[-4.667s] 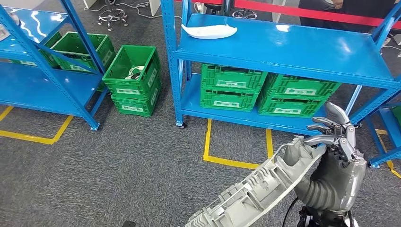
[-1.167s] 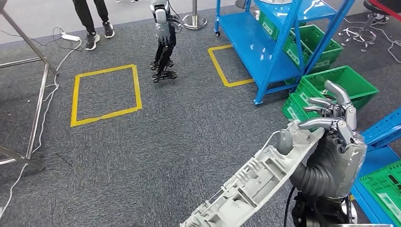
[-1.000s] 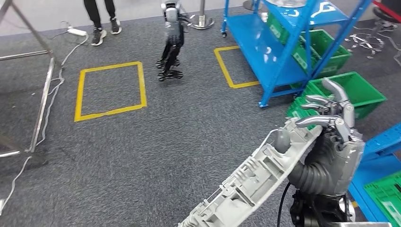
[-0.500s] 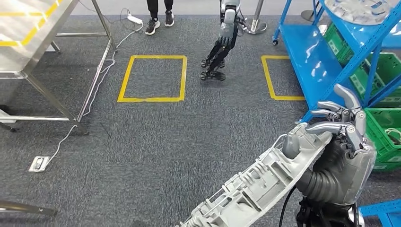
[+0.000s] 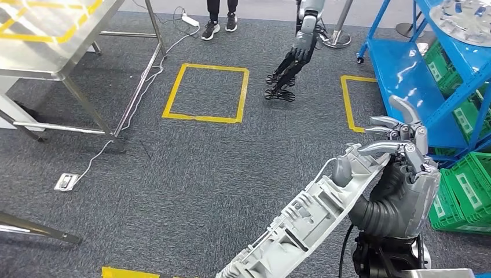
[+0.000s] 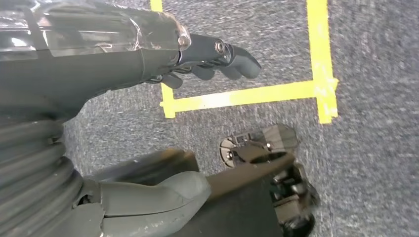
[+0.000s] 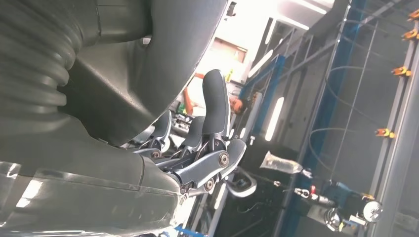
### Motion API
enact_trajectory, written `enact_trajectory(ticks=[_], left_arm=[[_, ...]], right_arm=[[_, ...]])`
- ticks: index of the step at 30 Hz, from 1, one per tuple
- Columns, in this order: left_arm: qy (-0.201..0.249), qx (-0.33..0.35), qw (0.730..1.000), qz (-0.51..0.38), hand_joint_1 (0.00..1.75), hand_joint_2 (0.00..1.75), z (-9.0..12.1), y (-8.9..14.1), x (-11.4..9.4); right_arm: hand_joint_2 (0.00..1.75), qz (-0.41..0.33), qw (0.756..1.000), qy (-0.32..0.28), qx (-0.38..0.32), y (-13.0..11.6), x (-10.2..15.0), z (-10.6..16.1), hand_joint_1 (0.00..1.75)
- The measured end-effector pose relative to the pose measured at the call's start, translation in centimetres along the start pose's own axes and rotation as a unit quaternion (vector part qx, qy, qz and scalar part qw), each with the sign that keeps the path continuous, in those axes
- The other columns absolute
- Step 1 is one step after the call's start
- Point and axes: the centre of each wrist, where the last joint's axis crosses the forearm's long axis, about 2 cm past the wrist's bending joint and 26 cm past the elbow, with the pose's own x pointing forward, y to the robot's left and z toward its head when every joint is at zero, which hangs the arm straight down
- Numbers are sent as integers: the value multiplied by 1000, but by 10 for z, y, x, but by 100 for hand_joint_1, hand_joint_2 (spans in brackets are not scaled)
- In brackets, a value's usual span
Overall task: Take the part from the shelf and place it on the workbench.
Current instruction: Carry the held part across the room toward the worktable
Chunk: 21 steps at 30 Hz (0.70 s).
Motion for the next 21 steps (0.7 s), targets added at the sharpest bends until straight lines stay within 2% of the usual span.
enact_trajectory(ticks=[15,21], left_arm=[[11,1,1000,0,0,175,0,-1,1],[20,11,1000,0,0,175,-1,6,-2]], right_arm=[[175,-16,999,29,2,1,-2,9,175],[175,-24,999,35,6,1,-4,14,175]])
